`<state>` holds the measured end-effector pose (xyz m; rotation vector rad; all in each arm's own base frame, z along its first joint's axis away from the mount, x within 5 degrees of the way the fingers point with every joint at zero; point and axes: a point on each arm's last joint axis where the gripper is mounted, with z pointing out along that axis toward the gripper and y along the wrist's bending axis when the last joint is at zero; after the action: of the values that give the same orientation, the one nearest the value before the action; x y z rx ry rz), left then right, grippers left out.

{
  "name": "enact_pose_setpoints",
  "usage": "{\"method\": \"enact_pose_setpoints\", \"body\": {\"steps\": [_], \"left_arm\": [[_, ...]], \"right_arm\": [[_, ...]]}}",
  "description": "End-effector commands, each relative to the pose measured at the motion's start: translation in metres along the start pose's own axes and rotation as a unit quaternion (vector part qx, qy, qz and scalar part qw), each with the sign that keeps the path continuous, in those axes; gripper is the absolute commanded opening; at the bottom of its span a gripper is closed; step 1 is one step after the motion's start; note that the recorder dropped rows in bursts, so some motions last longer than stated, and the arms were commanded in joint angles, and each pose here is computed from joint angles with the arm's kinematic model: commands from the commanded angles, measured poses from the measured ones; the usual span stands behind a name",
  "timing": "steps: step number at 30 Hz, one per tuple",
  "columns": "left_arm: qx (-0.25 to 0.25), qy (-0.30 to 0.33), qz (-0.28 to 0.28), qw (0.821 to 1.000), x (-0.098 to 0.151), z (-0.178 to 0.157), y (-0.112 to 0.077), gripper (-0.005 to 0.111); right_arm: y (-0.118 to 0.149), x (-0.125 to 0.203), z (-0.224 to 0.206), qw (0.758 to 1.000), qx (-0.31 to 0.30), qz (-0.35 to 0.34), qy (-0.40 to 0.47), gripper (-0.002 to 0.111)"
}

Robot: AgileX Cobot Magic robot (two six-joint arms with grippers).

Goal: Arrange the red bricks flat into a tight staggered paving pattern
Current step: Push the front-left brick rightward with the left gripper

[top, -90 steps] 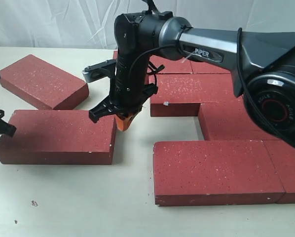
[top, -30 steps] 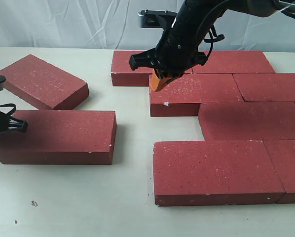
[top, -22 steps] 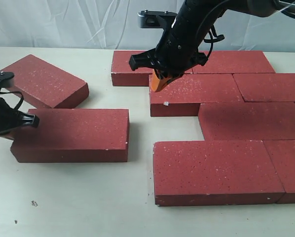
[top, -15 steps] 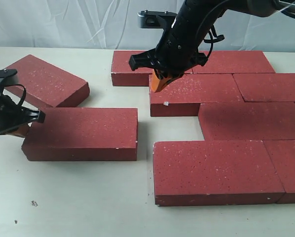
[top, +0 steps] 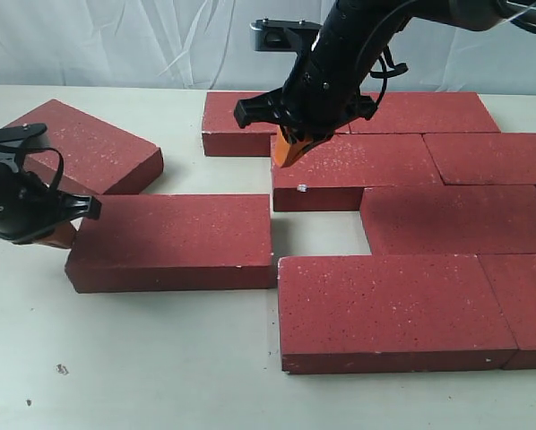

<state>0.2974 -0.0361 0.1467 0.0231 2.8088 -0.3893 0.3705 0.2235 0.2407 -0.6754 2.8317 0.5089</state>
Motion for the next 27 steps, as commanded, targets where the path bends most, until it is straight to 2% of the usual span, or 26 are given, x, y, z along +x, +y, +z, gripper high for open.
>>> {"method": "enact_pose_setpoints", "body": {"steps": [1,16,22,27], "left_arm": [[0.004,-0.013,0.01,1.0,-0.002,0.001,-0.011,0.0],[0.018,-0.017,-0.002,1.0,-0.002,0.006,-0.013,0.0],[0.004,-0.031,-0.017,0.999,-0.009,-0.003,0.007,0.0],[-0.011,-0.044,-0.054,0.998,-0.012,-0.014,0.034,0.0]], "right_arm": [[-0.001,0.0,-0.004,1.0,0.0,-0.001,-0.006,-0.001],[0.0,0.001,-0.004,1.0,-0.006,0.001,0.001,-0.001],[0.001,0.008,-0.004,0.999,-0.01,-0.017,0.038,-0.001],[0.009,0.009,-0.003,0.998,-0.035,-0.025,0.043,-0.001]]}}
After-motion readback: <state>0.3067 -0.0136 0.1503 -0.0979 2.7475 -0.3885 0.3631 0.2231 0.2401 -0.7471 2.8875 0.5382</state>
